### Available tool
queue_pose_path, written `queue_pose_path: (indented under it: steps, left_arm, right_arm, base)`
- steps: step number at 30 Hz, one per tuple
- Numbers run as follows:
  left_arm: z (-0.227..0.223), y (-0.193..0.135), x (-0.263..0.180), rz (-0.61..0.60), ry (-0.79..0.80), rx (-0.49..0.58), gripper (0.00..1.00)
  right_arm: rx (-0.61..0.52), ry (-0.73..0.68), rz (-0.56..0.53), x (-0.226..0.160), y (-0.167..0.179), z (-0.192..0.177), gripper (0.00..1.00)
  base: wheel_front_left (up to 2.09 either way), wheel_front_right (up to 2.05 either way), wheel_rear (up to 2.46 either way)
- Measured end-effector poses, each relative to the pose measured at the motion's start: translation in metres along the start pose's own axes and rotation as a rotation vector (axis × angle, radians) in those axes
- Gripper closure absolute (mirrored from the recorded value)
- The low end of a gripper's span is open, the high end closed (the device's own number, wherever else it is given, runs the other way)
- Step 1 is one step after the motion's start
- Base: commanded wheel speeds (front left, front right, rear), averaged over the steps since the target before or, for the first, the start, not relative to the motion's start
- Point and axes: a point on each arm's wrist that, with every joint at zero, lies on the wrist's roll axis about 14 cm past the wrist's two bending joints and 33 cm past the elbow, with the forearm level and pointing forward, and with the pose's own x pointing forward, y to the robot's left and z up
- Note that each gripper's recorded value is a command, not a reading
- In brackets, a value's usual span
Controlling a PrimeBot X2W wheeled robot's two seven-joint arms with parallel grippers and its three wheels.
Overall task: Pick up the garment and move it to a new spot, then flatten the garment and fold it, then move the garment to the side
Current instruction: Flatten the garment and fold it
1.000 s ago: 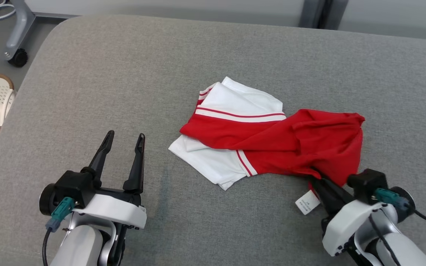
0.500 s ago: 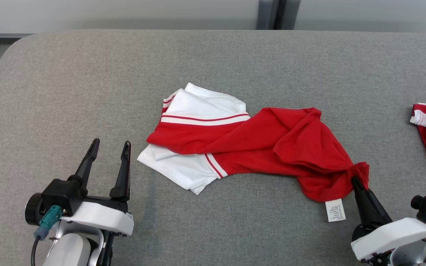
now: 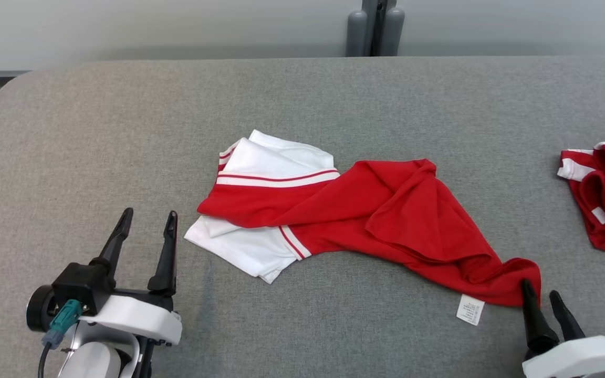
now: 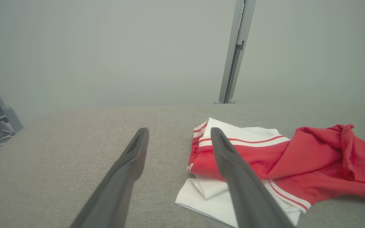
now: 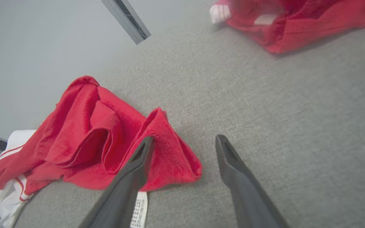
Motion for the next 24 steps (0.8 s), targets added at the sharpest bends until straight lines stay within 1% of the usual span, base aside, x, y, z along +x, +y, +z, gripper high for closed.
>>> queue_pose_path:
  steps: [4,7,10,12,13,14,16,17,18,21,23,24]
  left_arm:
    - [0.001,0.003,-0.003,0.01,0.002,0.008,0.0]
    - [0.006,0.004,-0.003,0.023,-0.01,0.011,0.0]
    - [0.017,0.009,-0.001,0.045,-0.044,0.022,0.0]
    - [0.023,0.01,-0.003,0.054,-0.061,0.025,0.0]
    - [0.023,0.01,-0.003,0.054,-0.061,0.025,0.0]
    - [0.025,0.011,-0.004,0.063,-0.068,0.027,0.0]
    - [0.03,0.013,-0.005,0.074,-0.084,0.038,0.0]
    - [0.033,0.014,-0.007,0.081,-0.092,0.042,0.0]
    - [0.033,0.014,-0.007,0.081,-0.092,0.042,0.0]
    - [0.036,0.02,-0.016,0.108,-0.1,0.053,0.0]
    - [0.037,0.021,-0.019,0.114,-0.101,0.054,0.0]
    - [0.036,0.023,-0.026,0.127,-0.099,0.056,0.0]
  right_arm:
    - [0.005,-0.067,-0.023,-0.008,-0.008,0.012,0.0]
    - [-0.026,-0.17,0.001,-0.011,-0.001,0.036,0.0]
    - [-0.099,-0.281,0.042,-0.014,0.014,0.064,0.0]
    - [-0.17,-0.344,0.085,-0.017,0.028,0.081,0.0]
    - [-0.17,-0.344,0.085,-0.017,0.028,0.081,0.0]
    - [-0.198,-0.369,0.108,-0.018,0.036,0.088,0.0]
    - [-0.268,-0.402,0.155,-0.02,0.051,0.096,0.0]
    - [-0.333,-0.424,0.204,-0.022,0.067,0.1,0.0]
    - [-0.333,-0.424,0.204,-0.022,0.067,0.1,0.0]
    - [-0.424,-0.443,0.256,-0.027,0.083,0.103,0.0]
    - [-0.433,-0.443,0.264,-0.028,0.086,0.102,0.0]
    - [-0.448,-0.431,0.277,-0.032,0.089,0.095,0.0]
  base:
    - [0.0,0.0,0.0]
    - [0.0,0.0,0.0]
    - [0.0,0.0,0.0]
    - [0.0,0.0,0.0]
    - [0.0,0.0,0.0]
    - [0.0,0.0,0.0]
    - [0.0,0.0,0.0]
    - [0.0,0.0,0.0]
    - [0.0,0.0,0.0]
    - [0.0,0.0,0.0]
    - [0.0,0.0,0.0]
    - [0.0,0.0,0.0]
